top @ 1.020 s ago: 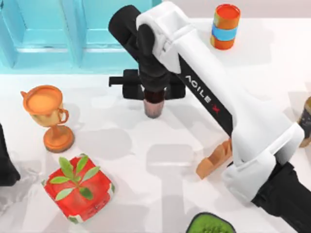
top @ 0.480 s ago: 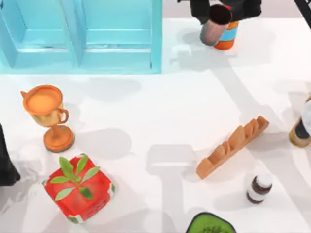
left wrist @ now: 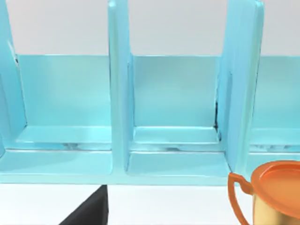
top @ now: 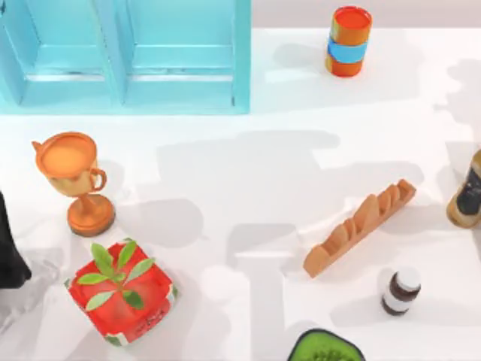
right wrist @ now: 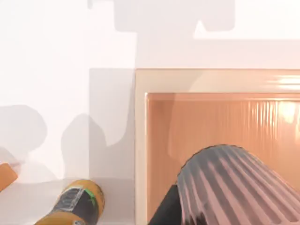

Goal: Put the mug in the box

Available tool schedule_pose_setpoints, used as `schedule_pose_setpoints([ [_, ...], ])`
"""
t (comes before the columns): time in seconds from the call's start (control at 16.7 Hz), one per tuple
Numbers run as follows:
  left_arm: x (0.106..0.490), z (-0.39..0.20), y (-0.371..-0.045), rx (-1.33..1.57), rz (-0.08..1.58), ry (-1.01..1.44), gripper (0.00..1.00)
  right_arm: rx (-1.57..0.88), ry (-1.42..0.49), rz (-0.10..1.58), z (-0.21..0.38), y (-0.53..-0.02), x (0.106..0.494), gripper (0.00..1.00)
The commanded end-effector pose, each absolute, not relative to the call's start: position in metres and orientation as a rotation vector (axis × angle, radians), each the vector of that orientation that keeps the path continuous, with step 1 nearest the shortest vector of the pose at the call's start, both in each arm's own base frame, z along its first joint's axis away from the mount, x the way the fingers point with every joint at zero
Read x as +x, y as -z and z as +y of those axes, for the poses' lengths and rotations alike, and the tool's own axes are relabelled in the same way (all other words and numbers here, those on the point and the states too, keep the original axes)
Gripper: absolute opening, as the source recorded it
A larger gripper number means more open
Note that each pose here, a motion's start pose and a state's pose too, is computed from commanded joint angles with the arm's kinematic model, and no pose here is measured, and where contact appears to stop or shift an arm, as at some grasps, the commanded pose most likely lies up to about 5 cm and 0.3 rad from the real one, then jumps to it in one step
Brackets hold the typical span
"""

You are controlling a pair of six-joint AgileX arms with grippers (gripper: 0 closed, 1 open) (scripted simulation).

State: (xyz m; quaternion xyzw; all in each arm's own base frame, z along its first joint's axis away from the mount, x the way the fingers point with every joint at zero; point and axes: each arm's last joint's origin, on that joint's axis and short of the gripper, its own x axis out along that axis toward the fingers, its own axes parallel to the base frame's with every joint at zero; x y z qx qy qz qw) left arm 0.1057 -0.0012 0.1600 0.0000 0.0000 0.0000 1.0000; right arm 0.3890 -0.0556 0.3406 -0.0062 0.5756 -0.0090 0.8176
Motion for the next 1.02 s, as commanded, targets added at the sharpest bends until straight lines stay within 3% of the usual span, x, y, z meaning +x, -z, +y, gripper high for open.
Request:
schedule_pose_setpoints([
  [0.42,0.106,-0.001,-0.160,0.000,0.000,0.000,1.00,-0.029,0.038,1.384,-0.134,-0.295,0.307,0.00],
  [1.02,0.106,-0.001,-0.160,0.000,0.000,0.000,1.00,-0.029,0.030,1.414,-0.140,-0.275,0.302,0.00],
])
